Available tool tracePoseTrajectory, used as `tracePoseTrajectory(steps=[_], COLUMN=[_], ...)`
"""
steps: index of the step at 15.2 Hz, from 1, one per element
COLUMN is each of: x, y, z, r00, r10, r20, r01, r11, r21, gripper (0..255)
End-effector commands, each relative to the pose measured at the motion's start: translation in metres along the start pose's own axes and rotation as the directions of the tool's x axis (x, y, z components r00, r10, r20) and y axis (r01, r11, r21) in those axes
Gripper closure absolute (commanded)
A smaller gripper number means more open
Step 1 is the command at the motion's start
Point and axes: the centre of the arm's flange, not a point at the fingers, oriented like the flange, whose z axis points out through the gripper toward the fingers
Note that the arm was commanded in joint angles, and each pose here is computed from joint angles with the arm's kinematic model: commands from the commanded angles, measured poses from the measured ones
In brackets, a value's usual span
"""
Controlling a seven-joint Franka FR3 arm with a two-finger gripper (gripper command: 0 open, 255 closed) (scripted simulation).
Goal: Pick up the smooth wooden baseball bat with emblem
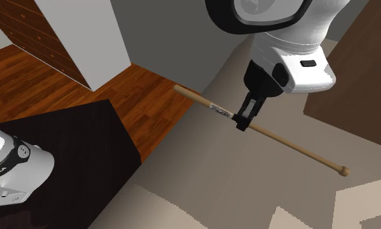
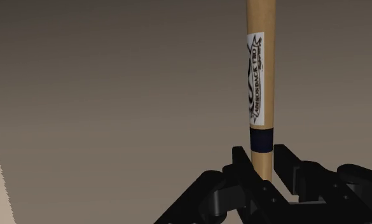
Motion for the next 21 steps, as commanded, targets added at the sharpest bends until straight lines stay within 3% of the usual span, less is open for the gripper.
tracePoseTrajectory(steps=[1, 7, 21], x=[0.001, 0.001, -0.001], y=[0.002, 0.002, 0.007], z=[0.004, 0.004, -0.07], r00=[1.0, 1.0, 1.0], r10=[0.003, 0.003, 0.003], r20=[0.005, 0.004, 0.004], r01=[-0.003, -0.003, -0.003], r11=[1.0, 1.0, 1.0], r21=[-0.006, -0.006, -0.006], gripper=[255, 255, 255])
